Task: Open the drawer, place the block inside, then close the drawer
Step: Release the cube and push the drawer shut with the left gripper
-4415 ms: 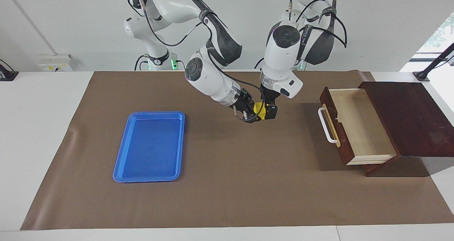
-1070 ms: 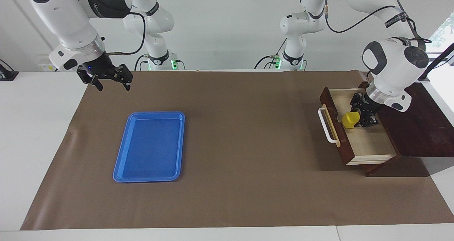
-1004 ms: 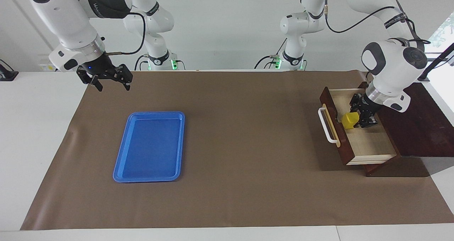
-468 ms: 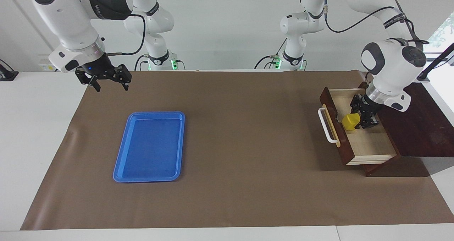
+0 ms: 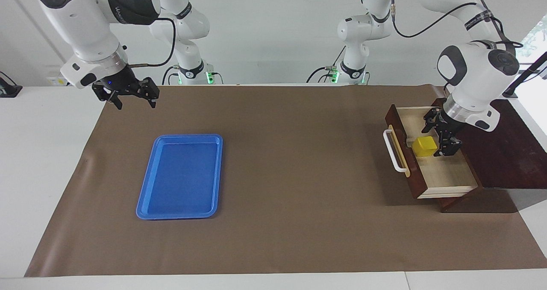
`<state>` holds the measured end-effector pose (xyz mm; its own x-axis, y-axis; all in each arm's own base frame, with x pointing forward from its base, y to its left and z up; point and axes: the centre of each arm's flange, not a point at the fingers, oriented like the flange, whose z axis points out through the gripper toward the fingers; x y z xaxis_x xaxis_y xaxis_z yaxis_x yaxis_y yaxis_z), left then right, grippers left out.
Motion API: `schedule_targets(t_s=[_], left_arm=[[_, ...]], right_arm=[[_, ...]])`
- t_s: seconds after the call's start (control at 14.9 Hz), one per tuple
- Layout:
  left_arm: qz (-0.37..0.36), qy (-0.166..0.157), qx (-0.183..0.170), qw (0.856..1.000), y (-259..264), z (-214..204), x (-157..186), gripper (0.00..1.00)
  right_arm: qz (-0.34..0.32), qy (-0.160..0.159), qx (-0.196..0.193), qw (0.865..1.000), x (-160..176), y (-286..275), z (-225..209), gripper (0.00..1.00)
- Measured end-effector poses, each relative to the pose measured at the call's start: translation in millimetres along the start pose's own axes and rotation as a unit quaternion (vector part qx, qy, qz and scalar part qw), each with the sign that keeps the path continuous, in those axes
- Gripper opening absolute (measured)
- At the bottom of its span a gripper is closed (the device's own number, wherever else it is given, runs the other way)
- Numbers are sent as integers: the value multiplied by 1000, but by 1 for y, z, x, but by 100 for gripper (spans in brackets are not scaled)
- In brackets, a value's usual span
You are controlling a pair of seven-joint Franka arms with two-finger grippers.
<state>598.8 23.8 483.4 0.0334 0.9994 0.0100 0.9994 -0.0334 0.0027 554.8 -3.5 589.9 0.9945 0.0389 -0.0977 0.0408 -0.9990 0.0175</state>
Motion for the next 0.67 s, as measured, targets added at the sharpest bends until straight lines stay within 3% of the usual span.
schedule_targets(t_s=[0.2,0.4,0.67], left_arm=[[3,0,3,1000,6,-32,-49,100],[-5,3,10,1000,7,-22,-103,100],[9,32,20,999,5,12,-121,100]], right_arm=[[0,-1,0,1000,0,0,0,100],[0,-1,0,1000,0,0,0,100],[0,-1,0,1000,0,0,0,100]])
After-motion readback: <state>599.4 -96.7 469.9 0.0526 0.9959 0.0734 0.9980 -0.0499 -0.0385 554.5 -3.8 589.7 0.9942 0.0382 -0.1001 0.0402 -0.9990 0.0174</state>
